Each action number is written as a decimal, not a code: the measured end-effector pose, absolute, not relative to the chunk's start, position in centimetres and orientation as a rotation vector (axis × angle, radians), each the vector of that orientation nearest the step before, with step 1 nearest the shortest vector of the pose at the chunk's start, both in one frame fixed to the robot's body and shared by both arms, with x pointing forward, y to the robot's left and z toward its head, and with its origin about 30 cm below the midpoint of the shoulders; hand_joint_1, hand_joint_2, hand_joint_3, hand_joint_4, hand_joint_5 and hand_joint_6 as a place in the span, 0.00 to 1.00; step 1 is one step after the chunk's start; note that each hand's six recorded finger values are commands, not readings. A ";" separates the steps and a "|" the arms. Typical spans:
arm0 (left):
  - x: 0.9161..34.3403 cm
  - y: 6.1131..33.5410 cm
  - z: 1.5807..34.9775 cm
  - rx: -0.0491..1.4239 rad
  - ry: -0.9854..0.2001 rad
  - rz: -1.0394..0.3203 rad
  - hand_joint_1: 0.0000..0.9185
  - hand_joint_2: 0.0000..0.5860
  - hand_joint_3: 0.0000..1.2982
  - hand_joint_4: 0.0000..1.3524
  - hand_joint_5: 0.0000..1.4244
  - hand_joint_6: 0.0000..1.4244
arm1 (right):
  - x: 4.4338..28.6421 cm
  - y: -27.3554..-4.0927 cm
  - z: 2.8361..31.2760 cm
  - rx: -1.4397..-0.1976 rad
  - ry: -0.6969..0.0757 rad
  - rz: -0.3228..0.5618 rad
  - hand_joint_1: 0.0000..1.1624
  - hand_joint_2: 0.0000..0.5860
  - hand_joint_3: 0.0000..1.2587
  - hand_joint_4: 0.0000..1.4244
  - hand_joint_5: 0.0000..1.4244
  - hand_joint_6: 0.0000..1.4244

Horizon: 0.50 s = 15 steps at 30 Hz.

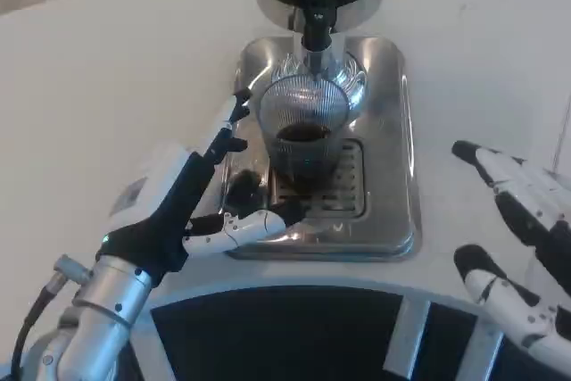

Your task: Grasp the cup under the faucet to collect the drink, then remove the cup.

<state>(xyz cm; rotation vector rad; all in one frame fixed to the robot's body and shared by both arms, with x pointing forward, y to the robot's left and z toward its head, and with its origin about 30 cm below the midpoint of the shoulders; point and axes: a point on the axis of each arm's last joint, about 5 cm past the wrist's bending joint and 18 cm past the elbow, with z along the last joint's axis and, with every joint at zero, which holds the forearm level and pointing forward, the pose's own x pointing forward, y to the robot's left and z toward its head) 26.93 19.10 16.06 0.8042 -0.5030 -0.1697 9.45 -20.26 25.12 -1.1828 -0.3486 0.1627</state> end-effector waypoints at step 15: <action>27.5 19.3 16.5 0.763 -0.507 -0.155 0.25 0.08 0.00 0.00 0.16 0.13 | 8.8 -19.6 24.2 -1.325 -0.216 0.143 0.02 0.87 0.00 0.00 0.00 0.00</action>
